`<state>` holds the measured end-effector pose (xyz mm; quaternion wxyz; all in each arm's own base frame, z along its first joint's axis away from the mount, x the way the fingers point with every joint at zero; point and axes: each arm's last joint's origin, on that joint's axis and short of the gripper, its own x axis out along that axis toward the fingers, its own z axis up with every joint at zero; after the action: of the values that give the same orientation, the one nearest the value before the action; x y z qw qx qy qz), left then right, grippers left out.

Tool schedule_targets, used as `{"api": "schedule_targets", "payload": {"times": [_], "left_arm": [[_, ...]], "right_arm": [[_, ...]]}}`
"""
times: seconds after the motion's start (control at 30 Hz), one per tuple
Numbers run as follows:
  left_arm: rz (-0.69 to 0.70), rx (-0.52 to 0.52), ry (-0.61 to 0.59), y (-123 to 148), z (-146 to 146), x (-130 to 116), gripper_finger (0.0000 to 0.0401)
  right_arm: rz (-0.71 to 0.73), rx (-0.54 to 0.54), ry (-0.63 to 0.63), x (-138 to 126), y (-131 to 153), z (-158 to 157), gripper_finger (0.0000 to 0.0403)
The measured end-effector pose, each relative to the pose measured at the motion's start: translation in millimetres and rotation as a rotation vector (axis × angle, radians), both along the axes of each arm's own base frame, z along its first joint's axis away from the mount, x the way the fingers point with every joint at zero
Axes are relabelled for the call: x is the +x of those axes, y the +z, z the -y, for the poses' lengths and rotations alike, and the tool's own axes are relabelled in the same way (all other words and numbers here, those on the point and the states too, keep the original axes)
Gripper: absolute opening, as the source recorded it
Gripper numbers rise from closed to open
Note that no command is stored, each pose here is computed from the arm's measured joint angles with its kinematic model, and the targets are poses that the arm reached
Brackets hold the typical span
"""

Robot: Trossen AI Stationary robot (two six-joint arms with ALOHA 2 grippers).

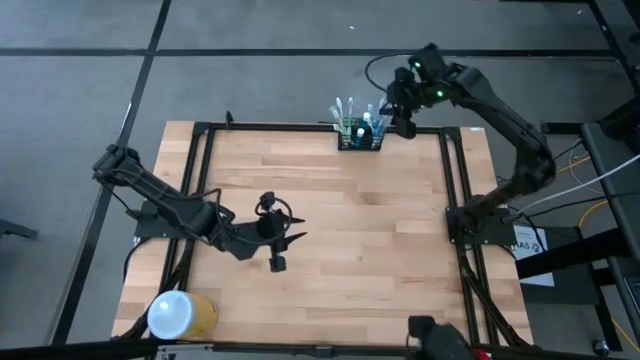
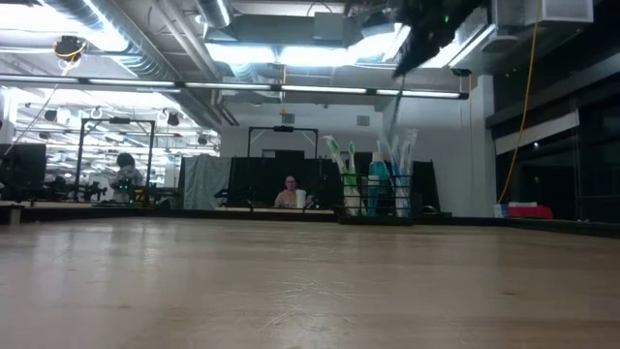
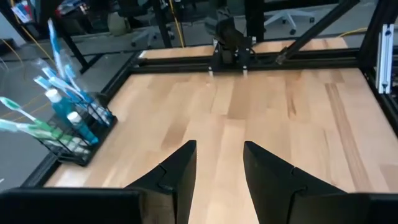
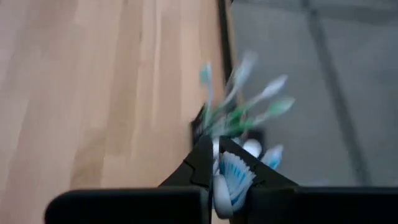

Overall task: Pick & Place toothbrushing station
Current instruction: Put the blue toothbrush into the black organizer

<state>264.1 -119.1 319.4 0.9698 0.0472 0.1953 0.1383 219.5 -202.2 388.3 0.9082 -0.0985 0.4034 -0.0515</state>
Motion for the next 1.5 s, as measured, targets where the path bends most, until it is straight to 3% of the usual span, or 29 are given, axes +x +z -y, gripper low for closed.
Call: {"api": "schedule_targets", "payload": {"times": [0.1, 0.2, 0.8, 1.17, 1.5], "left_arm": [[-0.010, -0.014, 0.001, -5.6, 5.1, 2.4, 0.0127], [-0.010, -0.034, 0.001, -8.4, 9.9, 2.4, 0.0127], [0.028, -0.071, 0.027, -8.6, 21.1, -2.3, 0.0127], [0.047, -0.078, 0.036, -7.4, 23.0, -3.0, 0.0127], [0.032, -0.070, 0.058, -12.4, 35.1, -13.9, 0.0127]], "right_arm": [[-0.088, 0.089, -0.011, 6.3, -21.0, 15.7, 0.0015], [-0.138, 0.085, -0.025, 11.5, -33.0, 25.8, 0.0015], [-0.151, 0.197, -0.087, 11.5, -64.7, 61.5, 0.0015], [-0.177, 0.261, -0.088, 19.7, -87.9, 71.4, 0.0015], [-0.227, 0.316, -0.091, 8.1, -117.1, 71.8, 0.0021]]}}
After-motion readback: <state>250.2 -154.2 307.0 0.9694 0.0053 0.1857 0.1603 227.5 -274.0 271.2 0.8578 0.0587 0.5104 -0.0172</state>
